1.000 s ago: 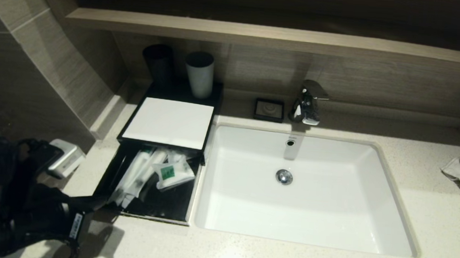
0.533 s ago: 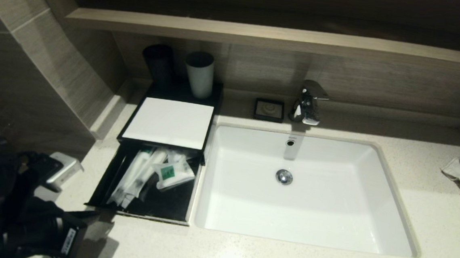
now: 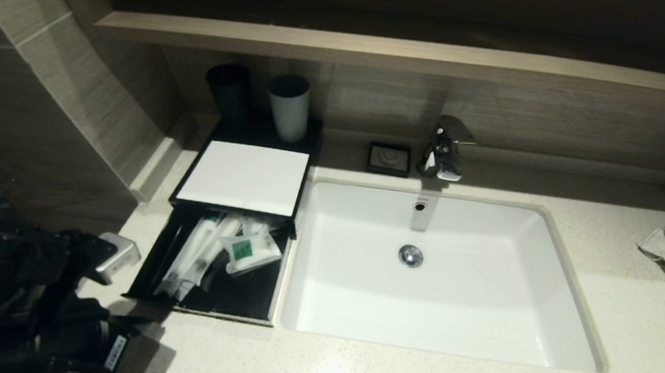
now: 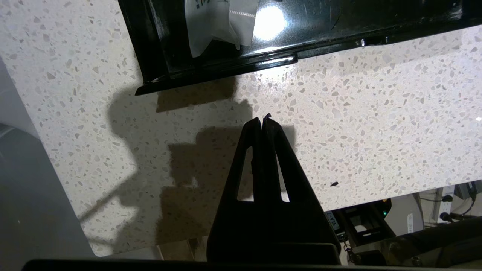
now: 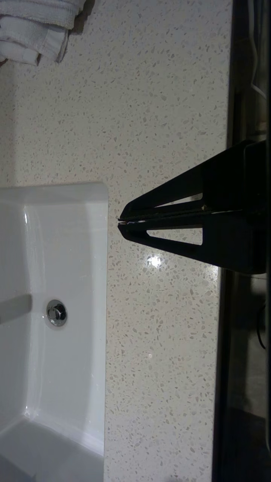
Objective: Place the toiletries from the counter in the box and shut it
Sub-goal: Close the drawer
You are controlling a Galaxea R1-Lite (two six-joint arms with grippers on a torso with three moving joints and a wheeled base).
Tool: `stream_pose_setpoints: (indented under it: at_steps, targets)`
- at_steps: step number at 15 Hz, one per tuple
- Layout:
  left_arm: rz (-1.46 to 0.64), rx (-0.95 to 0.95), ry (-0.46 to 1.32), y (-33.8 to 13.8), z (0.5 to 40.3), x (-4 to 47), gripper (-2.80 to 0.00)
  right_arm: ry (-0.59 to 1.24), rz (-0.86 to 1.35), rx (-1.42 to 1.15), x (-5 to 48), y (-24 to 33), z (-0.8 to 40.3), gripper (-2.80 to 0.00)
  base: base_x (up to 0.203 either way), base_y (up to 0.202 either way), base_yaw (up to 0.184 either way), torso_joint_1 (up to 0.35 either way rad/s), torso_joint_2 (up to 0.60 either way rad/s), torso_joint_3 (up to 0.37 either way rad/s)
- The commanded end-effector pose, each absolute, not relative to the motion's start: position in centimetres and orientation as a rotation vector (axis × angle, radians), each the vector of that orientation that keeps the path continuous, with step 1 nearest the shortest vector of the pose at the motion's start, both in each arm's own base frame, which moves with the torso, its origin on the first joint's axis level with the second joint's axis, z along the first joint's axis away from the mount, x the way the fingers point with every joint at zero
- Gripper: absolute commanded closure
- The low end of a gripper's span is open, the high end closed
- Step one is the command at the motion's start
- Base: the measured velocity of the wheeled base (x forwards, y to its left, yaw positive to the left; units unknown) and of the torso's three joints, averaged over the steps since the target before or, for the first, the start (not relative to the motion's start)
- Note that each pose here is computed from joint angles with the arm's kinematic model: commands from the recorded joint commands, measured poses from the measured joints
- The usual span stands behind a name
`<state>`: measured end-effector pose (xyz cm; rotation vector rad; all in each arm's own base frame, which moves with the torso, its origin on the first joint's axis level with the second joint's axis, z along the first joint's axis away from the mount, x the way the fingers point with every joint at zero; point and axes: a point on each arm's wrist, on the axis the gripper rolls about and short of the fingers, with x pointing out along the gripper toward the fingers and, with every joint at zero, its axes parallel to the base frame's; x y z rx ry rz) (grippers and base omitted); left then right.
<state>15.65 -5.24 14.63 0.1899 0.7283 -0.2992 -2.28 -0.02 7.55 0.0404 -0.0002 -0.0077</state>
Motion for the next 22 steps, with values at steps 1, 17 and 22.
stream_pose_setpoints:
  at_steps: [1,17,22]
  targets:
    - [-0.297,0.195,0.755,-5.4,14.2,16.0,0.0,0.001,-0.008,0.041,-2.3,0.0,7.6,0.0,0.0,0.0,0.0,0.0,0.0,0.0]
    - [-0.27,0.128,0.748,-6.3,13.3,18.9,0.0,0.001,-0.008,0.041,-2.3,0.0,7.6,0.0,0.0,0.0,0.0,0.0,0.0,0.0]
    - [-0.265,0.103,0.719,-6.7,13.3,19.8,0.0,0.001,-0.008,0.041,-2.3,0.0,7.6,0.0,0.0,0.0,0.0,0.0,0.0,0.0]
